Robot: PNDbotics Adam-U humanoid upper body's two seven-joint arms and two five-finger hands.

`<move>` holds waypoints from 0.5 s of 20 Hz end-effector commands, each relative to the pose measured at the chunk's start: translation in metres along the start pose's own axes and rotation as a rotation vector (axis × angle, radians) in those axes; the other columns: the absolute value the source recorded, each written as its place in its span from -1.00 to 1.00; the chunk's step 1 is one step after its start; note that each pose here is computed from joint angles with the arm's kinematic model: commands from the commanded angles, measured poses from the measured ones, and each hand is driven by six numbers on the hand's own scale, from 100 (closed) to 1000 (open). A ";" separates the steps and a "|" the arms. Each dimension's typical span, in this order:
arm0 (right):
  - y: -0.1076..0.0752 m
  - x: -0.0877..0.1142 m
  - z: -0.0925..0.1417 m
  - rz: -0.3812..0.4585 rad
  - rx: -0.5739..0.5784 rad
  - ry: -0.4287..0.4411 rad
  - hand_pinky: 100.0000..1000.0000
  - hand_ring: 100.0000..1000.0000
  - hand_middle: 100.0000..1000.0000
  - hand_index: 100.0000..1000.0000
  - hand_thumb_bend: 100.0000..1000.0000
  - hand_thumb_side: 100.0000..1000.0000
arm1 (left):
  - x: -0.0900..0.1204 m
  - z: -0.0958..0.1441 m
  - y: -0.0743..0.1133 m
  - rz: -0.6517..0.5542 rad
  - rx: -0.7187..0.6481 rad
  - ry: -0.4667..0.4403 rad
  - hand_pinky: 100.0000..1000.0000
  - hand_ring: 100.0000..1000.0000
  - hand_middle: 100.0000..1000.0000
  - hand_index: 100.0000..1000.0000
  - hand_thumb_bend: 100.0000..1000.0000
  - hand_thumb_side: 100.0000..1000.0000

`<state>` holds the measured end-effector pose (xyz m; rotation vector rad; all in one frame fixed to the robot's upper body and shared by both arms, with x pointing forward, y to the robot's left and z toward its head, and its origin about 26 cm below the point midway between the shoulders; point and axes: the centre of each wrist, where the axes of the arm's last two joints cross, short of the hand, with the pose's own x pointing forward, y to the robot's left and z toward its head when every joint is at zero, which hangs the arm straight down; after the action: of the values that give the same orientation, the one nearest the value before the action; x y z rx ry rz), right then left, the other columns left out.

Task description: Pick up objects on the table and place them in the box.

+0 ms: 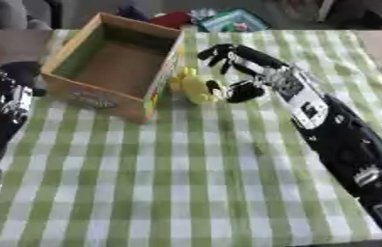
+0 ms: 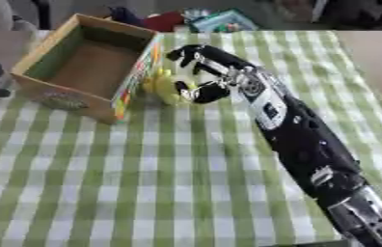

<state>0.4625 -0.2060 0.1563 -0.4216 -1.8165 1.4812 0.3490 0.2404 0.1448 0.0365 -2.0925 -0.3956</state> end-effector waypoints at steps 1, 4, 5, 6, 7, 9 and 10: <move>-0.010 0.001 -0.005 0.040 -0.014 -0.003 0.25 0.59 0.67 0.84 -1.00 -0.78 | 0.009 -0.006 0.002 -0.008 -0.010 -0.033 0.32 0.66 0.40 0.30 -1.00 -0.07; -0.006 0.000 -0.007 0.063 -0.006 0.007 0.28 0.61 0.68 0.85 -1.00 -0.77 | 0.009 -0.006 0.001 -0.007 -0.013 -0.035 0.32 0.66 0.40 0.30 -1.00 -0.07; -0.005 -0.001 -0.007 0.076 -0.005 0.012 0.29 0.62 0.69 0.85 -1.00 -0.77 | 0.009 -0.007 0.001 -0.007 -0.013 -0.037 0.32 0.66 0.40 0.30 -1.00 -0.08; -0.004 -0.001 -0.008 0.091 -0.005 0.017 0.32 0.63 0.69 0.85 -1.00 -0.80 | 0.010 -0.007 0.001 -0.006 -0.014 -0.038 0.32 0.66 0.40 0.30 -1.00 -0.06; -0.003 -0.002 -0.008 0.108 -0.006 0.023 0.34 0.64 0.70 0.85 -1.00 -0.76 | 0.010 -0.007 0.001 -0.006 -0.015 -0.038 0.32 0.66 0.40 0.30 -1.00 -0.07; -0.001 -0.003 -0.009 0.141 -0.009 0.033 0.41 0.68 0.71 0.86 -1.00 -0.75 | 0.010 -0.007 0.001 -0.005 -0.015 -0.038 0.32 0.66 0.40 0.30 -1.00 -0.07; 0.000 -0.003 -0.009 0.159 -0.011 0.036 0.43 0.69 0.72 0.86 -1.00 -0.75 | 0.010 -0.007 0.001 -0.005 -0.016 -0.039 0.32 0.66 0.40 0.30 -1.00 -0.07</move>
<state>0.4676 -0.2013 0.1420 -0.5499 -1.7722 1.5556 0.3497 0.2381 0.1464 0.0286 -2.0958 -0.4048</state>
